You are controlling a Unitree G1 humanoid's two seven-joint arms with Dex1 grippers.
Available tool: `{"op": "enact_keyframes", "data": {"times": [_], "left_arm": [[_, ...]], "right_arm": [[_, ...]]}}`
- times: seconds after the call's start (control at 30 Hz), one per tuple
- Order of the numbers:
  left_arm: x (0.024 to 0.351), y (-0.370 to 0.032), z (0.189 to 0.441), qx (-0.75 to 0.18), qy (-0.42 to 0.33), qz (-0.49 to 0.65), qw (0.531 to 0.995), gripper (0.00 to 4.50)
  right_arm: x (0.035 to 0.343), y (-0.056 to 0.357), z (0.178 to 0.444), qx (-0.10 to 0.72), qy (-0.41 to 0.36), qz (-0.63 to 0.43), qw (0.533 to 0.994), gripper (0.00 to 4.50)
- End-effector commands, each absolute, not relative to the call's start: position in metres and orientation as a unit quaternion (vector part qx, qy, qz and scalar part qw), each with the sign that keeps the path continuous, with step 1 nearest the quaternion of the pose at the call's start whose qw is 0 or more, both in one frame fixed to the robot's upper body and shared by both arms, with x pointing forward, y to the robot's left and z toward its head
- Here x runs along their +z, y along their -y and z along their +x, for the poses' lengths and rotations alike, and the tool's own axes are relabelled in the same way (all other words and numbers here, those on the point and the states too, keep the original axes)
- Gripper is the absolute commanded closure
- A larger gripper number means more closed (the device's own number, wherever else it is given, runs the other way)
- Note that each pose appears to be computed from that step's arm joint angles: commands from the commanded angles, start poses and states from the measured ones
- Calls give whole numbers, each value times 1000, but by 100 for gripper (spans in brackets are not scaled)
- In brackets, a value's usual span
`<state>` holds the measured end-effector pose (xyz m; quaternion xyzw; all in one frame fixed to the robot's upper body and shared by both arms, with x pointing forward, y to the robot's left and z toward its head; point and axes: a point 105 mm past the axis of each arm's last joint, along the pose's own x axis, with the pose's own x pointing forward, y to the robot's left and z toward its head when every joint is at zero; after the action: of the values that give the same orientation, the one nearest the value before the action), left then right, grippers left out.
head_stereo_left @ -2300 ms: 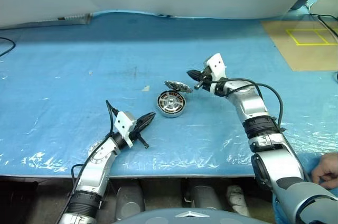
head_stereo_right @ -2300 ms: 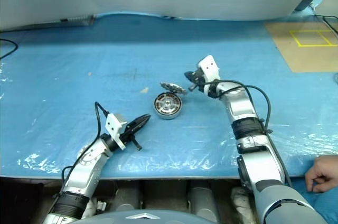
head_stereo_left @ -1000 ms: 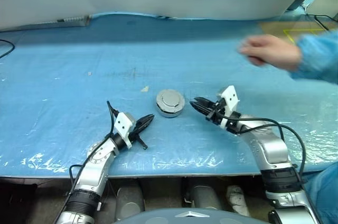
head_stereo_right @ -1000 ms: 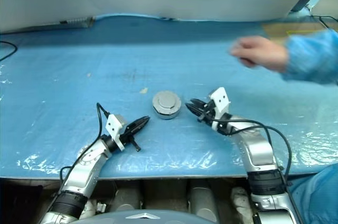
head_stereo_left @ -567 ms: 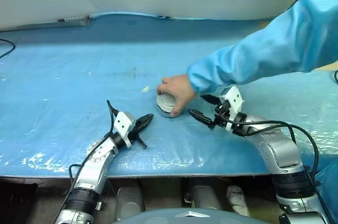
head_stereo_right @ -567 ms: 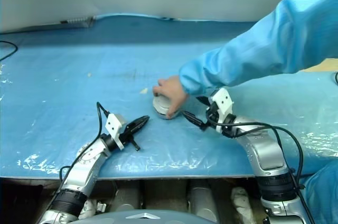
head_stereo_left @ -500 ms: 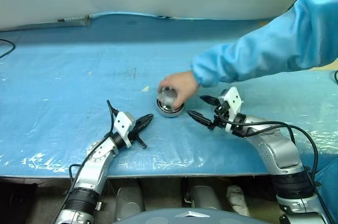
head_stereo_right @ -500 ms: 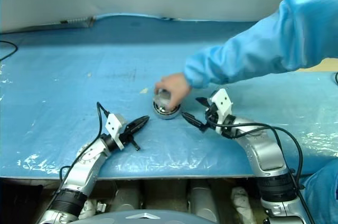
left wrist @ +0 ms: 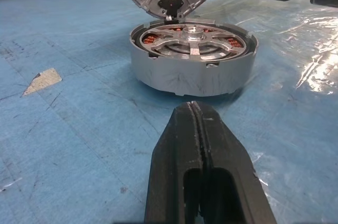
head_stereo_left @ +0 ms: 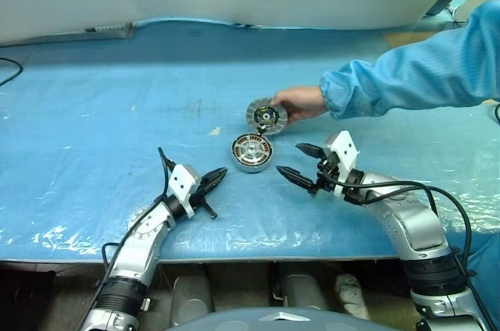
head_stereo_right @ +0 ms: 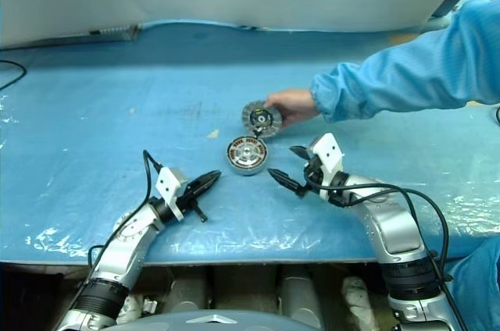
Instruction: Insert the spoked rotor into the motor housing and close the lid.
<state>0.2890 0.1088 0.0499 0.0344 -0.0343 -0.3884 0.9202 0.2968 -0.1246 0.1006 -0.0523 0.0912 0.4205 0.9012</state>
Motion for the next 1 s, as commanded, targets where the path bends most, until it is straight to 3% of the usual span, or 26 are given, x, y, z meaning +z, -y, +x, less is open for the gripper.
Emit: {"op": "enact_keyframes", "data": {"times": [0.03, 0.23, 0.3, 0.43, 0.63, 0.7, 1.0], "left_arm": [[59, -107, 290, -393, 50, 38, 918, 450], [60, -107, 291, -393, 51, 39, 917, 450], [60, -106, 292, -393, 51, 39, 917, 450], [61, -106, 292, -394, 52, 39, 917, 450], [61, -104, 293, -394, 52, 39, 917, 450], [61, -103, 293, -395, 52, 40, 916, 450], [61, -103, 293, -391, 55, 45, 917, 450]], "right_arm": [[106, 126, 298, 417, -77, -59, 904, 2], [100, 137, 307, 387, -92, -64, 915, 2], [95, 147, 316, 357, -103, -78, 925, 41], [94, 158, 333, 317, -113, -81, 938, 169], [110, 169, 379, 251, -98, -86, 959, 391], [117, 167, 393, 244, -88, -90, 962, 447], [132, 138, 426, 316, -70, -101, 941, 447]]}}
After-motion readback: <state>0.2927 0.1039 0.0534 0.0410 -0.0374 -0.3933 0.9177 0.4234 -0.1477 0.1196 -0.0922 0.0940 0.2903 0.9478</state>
